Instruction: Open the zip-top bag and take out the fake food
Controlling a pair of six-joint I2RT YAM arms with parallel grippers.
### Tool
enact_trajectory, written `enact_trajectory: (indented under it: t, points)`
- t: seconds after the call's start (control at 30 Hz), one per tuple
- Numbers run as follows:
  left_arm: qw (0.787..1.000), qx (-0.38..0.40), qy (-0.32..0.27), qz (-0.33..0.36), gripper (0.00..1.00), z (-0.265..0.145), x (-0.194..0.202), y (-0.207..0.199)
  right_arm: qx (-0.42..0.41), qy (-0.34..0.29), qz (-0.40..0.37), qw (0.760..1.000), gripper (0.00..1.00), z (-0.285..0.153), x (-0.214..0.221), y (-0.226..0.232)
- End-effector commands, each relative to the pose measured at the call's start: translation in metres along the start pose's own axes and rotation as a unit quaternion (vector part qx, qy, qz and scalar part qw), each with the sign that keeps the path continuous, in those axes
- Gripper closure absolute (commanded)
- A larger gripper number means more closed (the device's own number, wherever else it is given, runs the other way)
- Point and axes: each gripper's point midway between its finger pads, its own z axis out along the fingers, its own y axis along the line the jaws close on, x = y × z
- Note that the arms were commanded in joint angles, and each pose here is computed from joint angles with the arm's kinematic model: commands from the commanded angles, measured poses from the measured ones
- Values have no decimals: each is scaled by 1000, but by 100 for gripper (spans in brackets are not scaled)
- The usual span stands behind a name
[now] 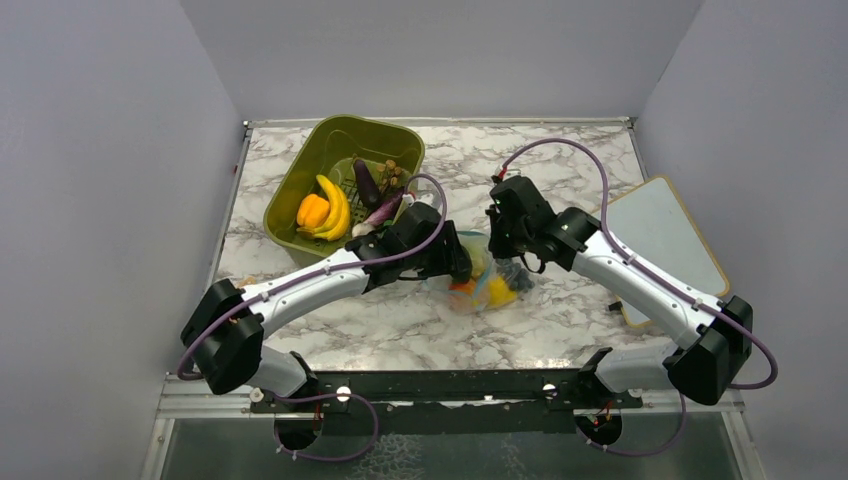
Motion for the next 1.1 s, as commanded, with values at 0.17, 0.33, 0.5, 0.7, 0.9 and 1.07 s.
enact_trajectory:
  t: [0.17,0.33,0.5,0.7,0.9,1.07]
  points:
    - [994,-19,-101,31,93,-45,-48,-10,10,-21,13,1000,99,-2,4,-8]
    - [989,-27,-136,55,95,-71,-74,-12,-1,-16,13,1000,99,0,10,-6]
    - [987,-17,-157,21,95,-91,-112,5,-9,-16,15,1000,99,0,12,-4]
    - [982,-10,-188,-16,96,-116,-161,31,-19,-15,13,1000,99,-1,12,-1]
    - [975,-38,-213,-46,96,-123,-195,66,-28,-17,14,999,99,-3,10,3]
    - [965,-79,-236,-78,96,-116,-232,107,-31,-16,9,999,99,-3,10,4]
